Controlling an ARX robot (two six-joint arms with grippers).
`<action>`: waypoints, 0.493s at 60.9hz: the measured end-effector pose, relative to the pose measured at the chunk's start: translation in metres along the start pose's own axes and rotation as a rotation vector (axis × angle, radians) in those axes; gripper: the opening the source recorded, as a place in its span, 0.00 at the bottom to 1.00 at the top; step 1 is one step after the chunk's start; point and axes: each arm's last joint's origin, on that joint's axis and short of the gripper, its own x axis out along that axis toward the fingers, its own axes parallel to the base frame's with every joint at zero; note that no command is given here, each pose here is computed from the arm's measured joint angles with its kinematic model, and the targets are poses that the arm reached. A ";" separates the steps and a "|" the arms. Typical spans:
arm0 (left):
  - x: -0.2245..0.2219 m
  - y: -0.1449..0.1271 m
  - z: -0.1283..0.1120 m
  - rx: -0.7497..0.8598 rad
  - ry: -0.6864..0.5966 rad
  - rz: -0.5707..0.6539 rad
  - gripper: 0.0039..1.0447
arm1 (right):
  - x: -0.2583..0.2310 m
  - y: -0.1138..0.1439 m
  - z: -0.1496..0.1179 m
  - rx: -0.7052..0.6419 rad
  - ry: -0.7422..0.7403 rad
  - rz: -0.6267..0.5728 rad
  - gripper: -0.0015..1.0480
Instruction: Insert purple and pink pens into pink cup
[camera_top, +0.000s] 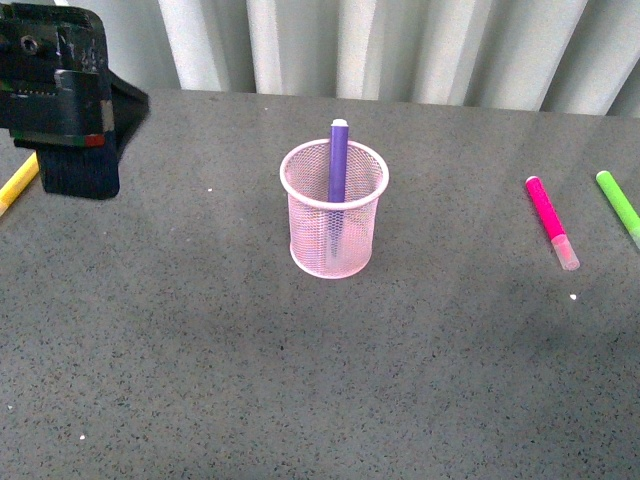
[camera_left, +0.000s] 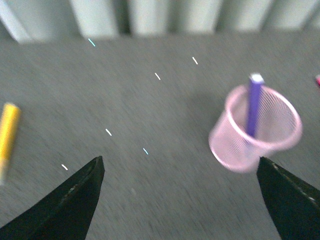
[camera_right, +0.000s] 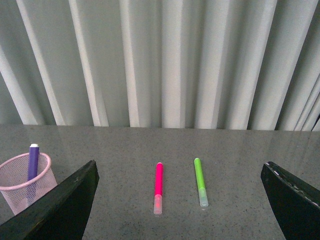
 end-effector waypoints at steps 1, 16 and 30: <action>0.000 0.002 -0.003 -0.002 -0.055 0.044 0.83 | 0.000 0.000 0.000 0.000 0.000 0.000 0.93; -0.036 0.028 -0.014 -0.061 -0.371 0.149 0.43 | 0.000 0.000 0.000 0.000 0.000 -0.002 0.93; -0.056 0.041 -0.041 -0.052 -0.340 0.149 0.03 | 0.000 0.000 0.000 0.000 0.000 -0.002 0.93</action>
